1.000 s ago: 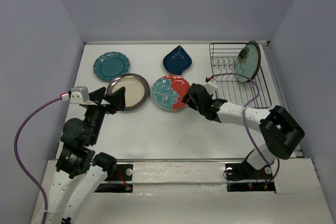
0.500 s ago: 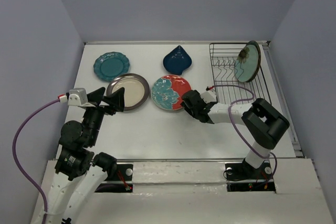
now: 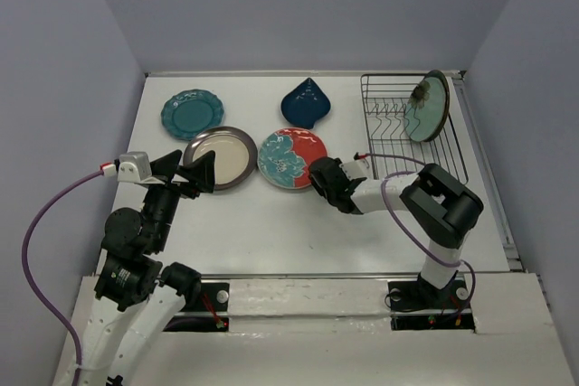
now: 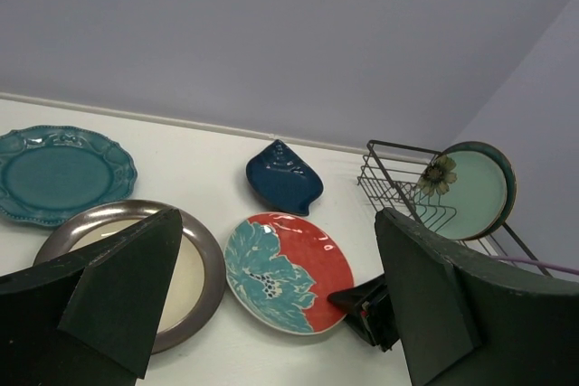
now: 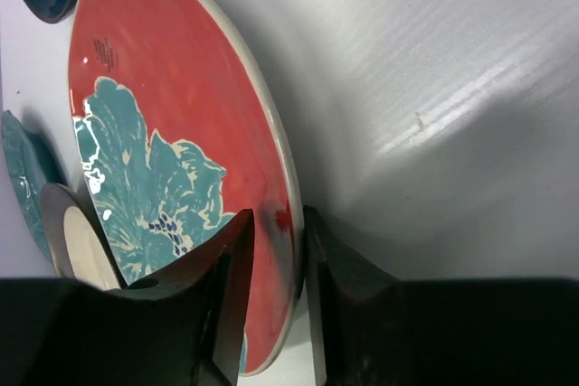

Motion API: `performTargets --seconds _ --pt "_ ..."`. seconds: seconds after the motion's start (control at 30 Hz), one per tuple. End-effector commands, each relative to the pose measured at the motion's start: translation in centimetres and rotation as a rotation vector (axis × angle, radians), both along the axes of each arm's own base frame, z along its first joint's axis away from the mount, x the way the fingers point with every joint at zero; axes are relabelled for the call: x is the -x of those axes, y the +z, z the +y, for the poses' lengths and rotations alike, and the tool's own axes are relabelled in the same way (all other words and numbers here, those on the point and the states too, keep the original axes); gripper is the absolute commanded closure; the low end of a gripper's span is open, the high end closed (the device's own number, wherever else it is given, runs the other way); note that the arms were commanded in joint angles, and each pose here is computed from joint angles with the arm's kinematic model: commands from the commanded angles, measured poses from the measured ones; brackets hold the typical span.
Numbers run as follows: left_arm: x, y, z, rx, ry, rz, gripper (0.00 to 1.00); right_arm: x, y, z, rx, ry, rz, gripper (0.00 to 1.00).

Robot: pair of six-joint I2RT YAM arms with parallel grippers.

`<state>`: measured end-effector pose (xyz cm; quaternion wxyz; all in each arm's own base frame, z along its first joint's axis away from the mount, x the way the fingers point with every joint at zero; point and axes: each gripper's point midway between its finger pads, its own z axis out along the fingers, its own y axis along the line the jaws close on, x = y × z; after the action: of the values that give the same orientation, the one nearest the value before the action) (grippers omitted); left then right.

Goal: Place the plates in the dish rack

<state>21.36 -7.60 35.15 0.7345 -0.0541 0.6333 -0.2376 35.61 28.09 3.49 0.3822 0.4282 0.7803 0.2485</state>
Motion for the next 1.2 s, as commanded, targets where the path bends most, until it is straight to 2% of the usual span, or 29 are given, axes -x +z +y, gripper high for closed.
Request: performTargets --seconds 0.0,0.1,0.17,0.4,0.73,0.9,1.0,1.17 --pt "0.5 2.5 0.3 0.025 0.002 -0.073 0.01 0.7 -0.7 -1.4 0.079 -0.042 -0.023 0.76" --pt "0.5 2.4 0.1 0.022 -0.007 -0.069 0.01 1.1 1.4 -1.5 0.109 -0.039 -0.081 0.89" --pt "0.5 2.5 0.0 0.021 -0.01 -0.071 0.01 1.3 2.3 -1.7 0.127 -0.036 -0.101 0.93" --pt "0.4 2.3 0.1 0.019 -0.007 -0.067 0.01 2.3 7.9 -2.4 0.245 -0.031 -0.223 0.93" --pt "0.3 2.3 0.1 0.02 -0.004 -0.065 0.01 2.5 18.0 -2.9 0.389 0.106 -0.442 0.93" --pt "0.3 2.2 0.0 0.02 -0.009 -0.064 0.01 2.7 24.7 -3.7 0.439 0.121 -0.577 0.93" --pt "0.4 2.3 0.0 0.019 -0.01 -0.066 0.01 1.7 28.4 -6.2 0.626 0.087 -0.633 0.93" --pt "0.4 2.3 0.0 0.02 -0.015 -0.067 0.01 -0.3 36.1 -12.3 0.722 -0.035 -0.735 0.93"
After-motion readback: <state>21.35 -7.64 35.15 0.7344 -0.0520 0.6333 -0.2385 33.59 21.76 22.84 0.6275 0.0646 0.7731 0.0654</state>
